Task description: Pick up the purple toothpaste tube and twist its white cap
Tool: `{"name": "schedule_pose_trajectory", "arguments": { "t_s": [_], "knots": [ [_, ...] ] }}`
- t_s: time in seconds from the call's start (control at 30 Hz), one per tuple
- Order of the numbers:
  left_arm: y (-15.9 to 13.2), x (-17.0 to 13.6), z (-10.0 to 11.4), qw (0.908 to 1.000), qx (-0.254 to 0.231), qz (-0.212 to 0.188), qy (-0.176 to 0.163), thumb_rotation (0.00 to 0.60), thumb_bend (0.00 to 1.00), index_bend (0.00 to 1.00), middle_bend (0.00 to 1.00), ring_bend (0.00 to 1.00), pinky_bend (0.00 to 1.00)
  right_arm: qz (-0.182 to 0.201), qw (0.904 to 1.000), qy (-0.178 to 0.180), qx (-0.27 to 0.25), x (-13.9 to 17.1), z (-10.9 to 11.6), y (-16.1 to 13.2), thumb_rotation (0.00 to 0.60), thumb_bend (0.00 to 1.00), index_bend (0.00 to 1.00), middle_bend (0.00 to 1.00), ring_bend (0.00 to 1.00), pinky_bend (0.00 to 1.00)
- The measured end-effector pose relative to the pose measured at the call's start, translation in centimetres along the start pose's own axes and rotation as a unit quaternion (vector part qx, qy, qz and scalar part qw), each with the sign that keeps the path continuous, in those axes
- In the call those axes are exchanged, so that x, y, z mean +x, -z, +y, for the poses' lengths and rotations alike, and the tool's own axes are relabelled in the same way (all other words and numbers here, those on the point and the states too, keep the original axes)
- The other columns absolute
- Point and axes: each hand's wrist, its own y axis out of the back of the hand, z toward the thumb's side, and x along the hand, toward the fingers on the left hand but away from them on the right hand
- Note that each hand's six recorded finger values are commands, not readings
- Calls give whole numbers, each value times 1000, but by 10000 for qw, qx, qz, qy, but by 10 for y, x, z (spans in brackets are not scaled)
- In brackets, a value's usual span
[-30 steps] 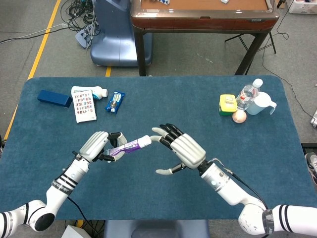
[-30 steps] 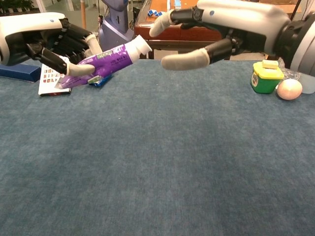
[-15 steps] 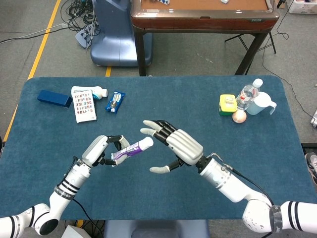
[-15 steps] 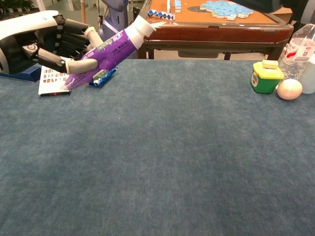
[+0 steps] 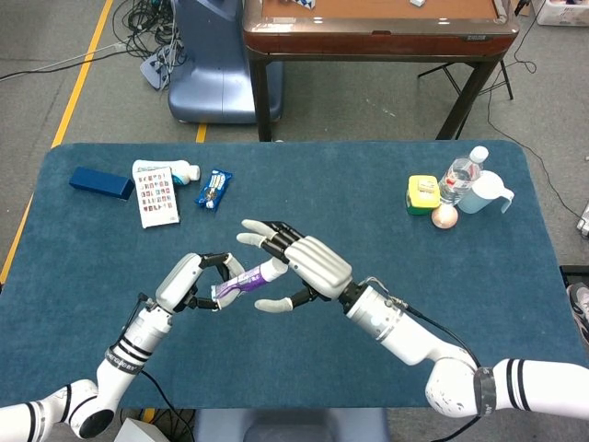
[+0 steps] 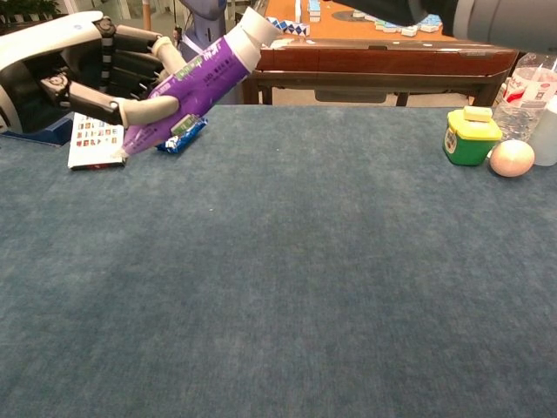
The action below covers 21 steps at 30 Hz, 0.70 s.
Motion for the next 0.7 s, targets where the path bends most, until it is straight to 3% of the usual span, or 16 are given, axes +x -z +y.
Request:
{"name": "schedule_pose_trajectory", "arguments": {
  "t_s": [0.7],
  "knots": [
    [-3, 6, -1, 9999, -137, -59, -63, 600, 491, 665, 816, 557, 470, 91, 9992, -59, -374, -24, -18, -5, 119, 7, 0, 0, 0, 0]
  ]
}}
